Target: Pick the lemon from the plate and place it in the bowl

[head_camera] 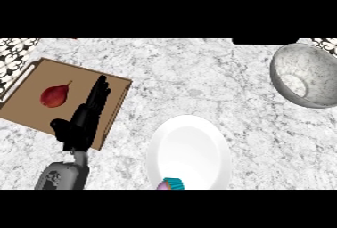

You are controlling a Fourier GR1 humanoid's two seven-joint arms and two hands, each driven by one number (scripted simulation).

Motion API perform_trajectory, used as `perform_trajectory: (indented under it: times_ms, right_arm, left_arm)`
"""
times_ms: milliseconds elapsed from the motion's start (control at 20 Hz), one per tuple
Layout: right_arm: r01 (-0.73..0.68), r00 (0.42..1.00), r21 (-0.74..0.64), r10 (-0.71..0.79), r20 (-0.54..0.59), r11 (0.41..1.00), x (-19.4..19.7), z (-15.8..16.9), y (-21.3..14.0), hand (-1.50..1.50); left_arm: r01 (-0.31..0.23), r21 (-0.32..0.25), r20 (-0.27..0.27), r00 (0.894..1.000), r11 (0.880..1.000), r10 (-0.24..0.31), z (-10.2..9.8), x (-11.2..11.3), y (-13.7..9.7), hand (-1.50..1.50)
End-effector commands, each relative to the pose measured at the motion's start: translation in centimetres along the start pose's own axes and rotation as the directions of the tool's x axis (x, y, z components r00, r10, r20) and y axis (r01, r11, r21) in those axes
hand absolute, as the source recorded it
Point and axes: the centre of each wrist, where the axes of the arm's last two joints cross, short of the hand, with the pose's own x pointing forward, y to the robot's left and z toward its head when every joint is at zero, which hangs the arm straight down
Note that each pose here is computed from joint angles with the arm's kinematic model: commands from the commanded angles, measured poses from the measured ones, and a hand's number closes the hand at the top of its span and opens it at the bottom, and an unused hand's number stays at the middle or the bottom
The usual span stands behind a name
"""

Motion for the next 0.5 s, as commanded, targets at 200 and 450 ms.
perform_trajectory:
  times_ms: [200, 450]
  right_arm:
    - [-0.034, 0.994, -0.062, 0.027, -0.106, 0.998, 0.5, -1.9, -4.1, 1.50]
    - [-0.236, 0.956, -0.092, 0.213, -0.203, 0.967, -4.2, -4.4, -7.3, 1.50]
  left_arm:
    - [0.002, -0.026, 0.016, 1.000, 1.000, -0.002, 0.4, 0.2, 0.1, 0.00]
    - [0.015, -0.025, 0.011, 1.000, 1.000, -0.014, 0.1, 0.2, -0.3, 0.00]
